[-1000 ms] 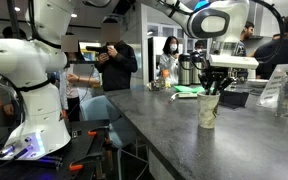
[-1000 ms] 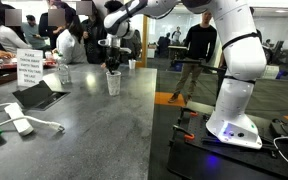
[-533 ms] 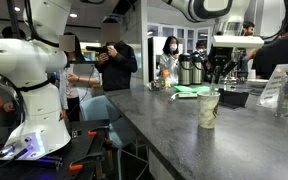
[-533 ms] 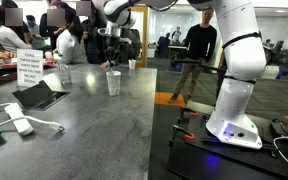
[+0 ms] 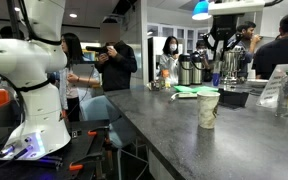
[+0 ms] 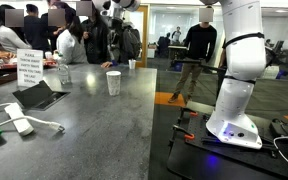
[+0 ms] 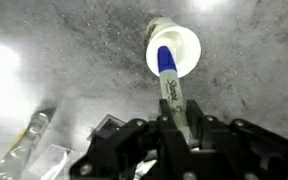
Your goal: Pick the marker from the cup and put it on the table
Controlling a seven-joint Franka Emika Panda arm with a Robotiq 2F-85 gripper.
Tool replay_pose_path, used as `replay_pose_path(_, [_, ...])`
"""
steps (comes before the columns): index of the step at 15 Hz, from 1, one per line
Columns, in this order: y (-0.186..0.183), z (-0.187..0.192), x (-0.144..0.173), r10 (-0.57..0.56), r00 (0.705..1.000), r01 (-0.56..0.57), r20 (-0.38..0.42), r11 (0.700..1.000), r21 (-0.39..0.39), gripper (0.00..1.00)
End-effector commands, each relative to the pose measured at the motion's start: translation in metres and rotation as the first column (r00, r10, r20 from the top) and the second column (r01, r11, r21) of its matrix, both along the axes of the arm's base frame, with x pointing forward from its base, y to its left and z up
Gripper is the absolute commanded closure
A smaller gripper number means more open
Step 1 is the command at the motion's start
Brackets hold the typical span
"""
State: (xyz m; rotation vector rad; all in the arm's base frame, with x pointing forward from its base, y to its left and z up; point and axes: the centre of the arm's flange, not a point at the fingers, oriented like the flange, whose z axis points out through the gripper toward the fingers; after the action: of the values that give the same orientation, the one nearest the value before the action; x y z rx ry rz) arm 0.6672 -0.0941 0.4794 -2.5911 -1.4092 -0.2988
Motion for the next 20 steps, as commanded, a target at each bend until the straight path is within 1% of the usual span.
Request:
replay_pose_path(1, [-0.023, 0.015, -0.009, -0.182, 0.983, 0.179, -0.031, 0.981, -0.077, 0.94])
replay_pose_path(3, [-0.047, 0.002, -0.009, -0.280, 0.958, 0.271, -0.055, 0.953, -0.136, 0.94])
replay_pose_path(4, [-0.060, -0.012, -0.007, -0.327, 0.942, 0.312, -0.078, 0.937, -0.159, 0.94])
replay_pose_path(5, [-0.070, -0.026, -0.006, -0.378, 0.922, 0.358, -0.085, 0.915, -0.187, 0.94])
replay_pose_path(6, [-0.080, -0.043, -0.002, -0.423, 0.899, 0.395, -0.112, 0.894, -0.210, 0.94])
replay_pose_path(8, [-0.094, -0.080, 0.005, -0.513, 0.842, 0.468, -0.168, 0.848, -0.249, 0.94])
replay_pose_path(10, [-0.102, -0.118, 0.015, -0.597, 0.771, 0.533, -0.223, 0.796, -0.287, 0.94])
replay_pose_path(11, [-0.104, -0.136, 0.021, -0.635, 0.737, 0.562, -0.231, 0.766, -0.312, 0.94])
replay_pose_path(12, [-0.106, -0.150, 0.026, -0.660, 0.710, 0.578, -0.245, 0.746, -0.331, 0.94])
replay_pose_path(15, [-0.110, -0.180, 0.033, -0.712, 0.637, 0.608, -0.295, 0.700, -0.375, 0.94])
replay_pose_path(17, [-0.112, -0.196, 0.030, -0.746, 0.585, 0.626, -0.319, 0.665, -0.408, 0.94])
replay_pose_path(20, [-0.115, -0.216, 0.024, -0.785, 0.514, 0.630, -0.345, 0.619, -0.469, 0.94])
